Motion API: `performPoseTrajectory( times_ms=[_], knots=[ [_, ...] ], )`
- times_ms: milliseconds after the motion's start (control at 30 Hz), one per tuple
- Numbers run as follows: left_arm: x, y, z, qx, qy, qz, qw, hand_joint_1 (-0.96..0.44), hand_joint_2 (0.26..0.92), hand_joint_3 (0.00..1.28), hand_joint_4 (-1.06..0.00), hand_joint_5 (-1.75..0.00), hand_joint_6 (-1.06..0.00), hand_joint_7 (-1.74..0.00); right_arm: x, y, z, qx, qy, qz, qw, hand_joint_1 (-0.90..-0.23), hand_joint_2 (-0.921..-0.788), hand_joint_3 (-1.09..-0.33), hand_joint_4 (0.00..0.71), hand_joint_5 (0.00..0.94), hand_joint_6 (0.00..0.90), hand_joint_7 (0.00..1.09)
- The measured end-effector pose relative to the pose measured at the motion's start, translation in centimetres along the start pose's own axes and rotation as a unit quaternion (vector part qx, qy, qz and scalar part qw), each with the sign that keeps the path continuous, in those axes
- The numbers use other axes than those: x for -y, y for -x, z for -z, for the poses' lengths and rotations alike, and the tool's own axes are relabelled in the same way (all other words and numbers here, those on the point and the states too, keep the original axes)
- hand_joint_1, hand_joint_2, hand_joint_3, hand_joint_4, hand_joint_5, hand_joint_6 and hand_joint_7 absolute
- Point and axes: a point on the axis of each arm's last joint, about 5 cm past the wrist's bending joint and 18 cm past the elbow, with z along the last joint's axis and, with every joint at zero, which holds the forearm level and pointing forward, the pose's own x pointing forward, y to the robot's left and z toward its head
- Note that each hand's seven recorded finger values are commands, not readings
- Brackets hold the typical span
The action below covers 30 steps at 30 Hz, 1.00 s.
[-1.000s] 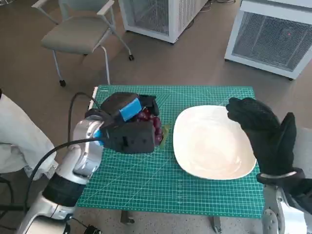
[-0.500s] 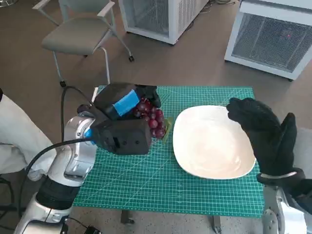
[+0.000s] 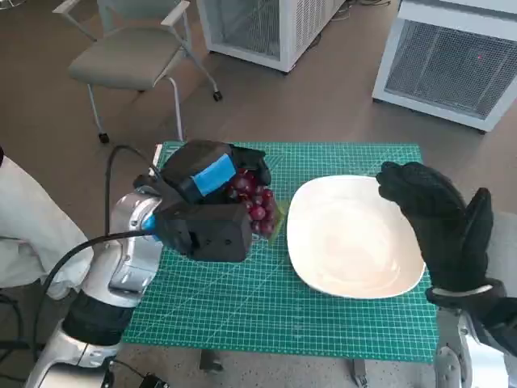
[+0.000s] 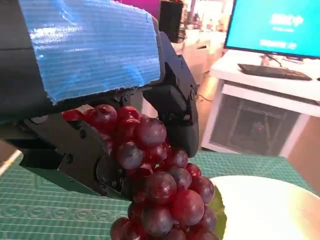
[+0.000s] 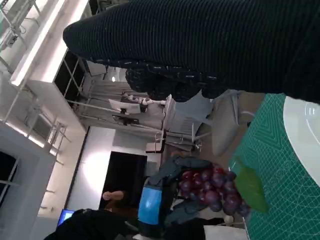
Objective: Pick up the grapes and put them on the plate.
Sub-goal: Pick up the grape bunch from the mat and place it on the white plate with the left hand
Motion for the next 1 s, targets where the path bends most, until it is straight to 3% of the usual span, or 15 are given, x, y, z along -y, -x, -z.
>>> performPoseTrajectory(
  times_ms=[167, 433, 633, 800, 1000],
  knots=[
    [-0.4, -1.0, -1.3, 0.021, 0.003, -0.003, 1.0, 0.0, 0.891, 0.01, -0.75, -1.15, -0.82, -0.91, 0.0, 0.05, 0.0, 0.0, 0.0, 0.001, 1.0, -0.339, -0.921, -0.607, 0.41, 0.871, 0.225, 1.01],
    [-1.7, -2.9, -4.9, 0.082, -0.003, -0.016, 0.996, 0.0, 0.917, 0.03, -0.62, -1.21, -0.78, -1.02, 0.0, 0.26, -0.1, 0.002, 0.002, 0.002, 1.0, -0.339, -0.921, -0.607, 0.408, 0.873, 0.225, 1.01],
    [-2.0, -4.4, -7.3, 0.124, -0.008, -0.015, 0.992, 0.0, 0.917, 0.04, -0.66, -1.17, -0.72, -1.09, 0.0, 0.5, -0.3, 0.004, 0.005, 0.006, 1.0, -0.339, -0.921, -0.608, 0.408, 0.874, 0.225, 1.01],
    [-1.6, -5.4, -8.6, 0.138, -0.011, -0.011, 0.99, 0.0, 0.907, 0.04, -0.7, -1.21, -0.74, -1.0, 0.0, 0.73, -0.3, 0.003, 0.005, 0.011, 0.9999, -0.339, -0.921, -0.608, 0.409, 0.877, 0.224, 1.01],
    [-0.7, -6.2, -9.4, 0.149, -0.011, -0.001, 0.989, 0.0, 0.915, 0.04, -0.61, -1.32, -0.79, -0.91, 0.0, 0.91, -0.5, 0.005, 0.007, 0.019, 0.9998, -0.337, -0.921, -0.61, 0.409, 0.879, 0.223, 1.0]
  ],
)
